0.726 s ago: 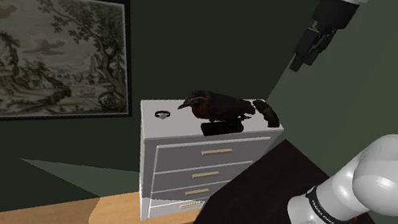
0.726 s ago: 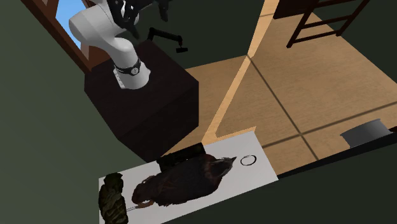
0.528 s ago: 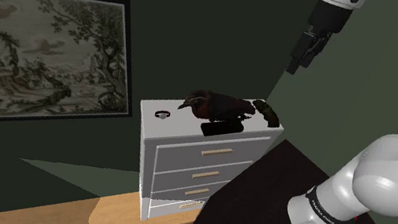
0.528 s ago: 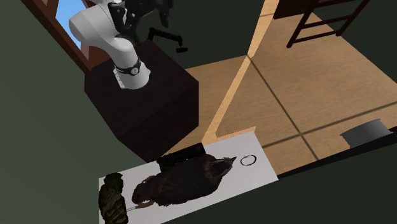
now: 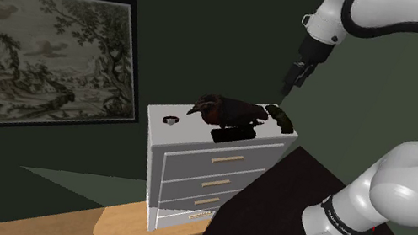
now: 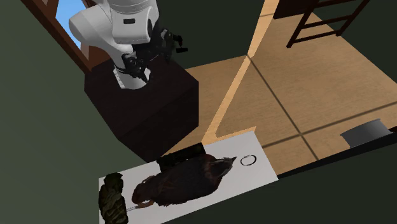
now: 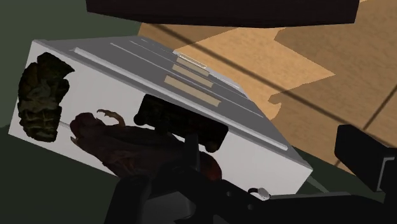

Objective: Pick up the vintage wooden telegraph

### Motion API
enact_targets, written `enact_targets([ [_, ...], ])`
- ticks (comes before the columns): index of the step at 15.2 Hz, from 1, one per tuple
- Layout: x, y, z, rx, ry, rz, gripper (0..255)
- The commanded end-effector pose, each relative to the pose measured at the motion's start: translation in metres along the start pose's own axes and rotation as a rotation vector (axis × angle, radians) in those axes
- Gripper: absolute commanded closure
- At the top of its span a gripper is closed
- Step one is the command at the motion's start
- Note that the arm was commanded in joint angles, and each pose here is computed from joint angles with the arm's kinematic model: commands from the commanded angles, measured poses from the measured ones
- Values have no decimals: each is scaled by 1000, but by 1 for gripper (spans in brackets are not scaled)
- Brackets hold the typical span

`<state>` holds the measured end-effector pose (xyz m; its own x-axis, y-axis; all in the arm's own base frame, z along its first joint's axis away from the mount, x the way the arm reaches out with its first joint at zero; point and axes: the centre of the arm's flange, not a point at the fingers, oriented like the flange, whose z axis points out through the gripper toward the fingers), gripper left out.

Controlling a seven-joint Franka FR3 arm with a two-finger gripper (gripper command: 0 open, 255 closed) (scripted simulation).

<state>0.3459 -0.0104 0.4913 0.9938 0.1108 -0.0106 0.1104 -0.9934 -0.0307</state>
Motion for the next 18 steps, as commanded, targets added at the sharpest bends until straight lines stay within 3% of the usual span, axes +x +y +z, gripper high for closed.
enact_targets([
  [1, 4, 11, 24, -7, 13, -15, 0],
  [18, 79, 92, 211, -61, 92, -130, 0],
])
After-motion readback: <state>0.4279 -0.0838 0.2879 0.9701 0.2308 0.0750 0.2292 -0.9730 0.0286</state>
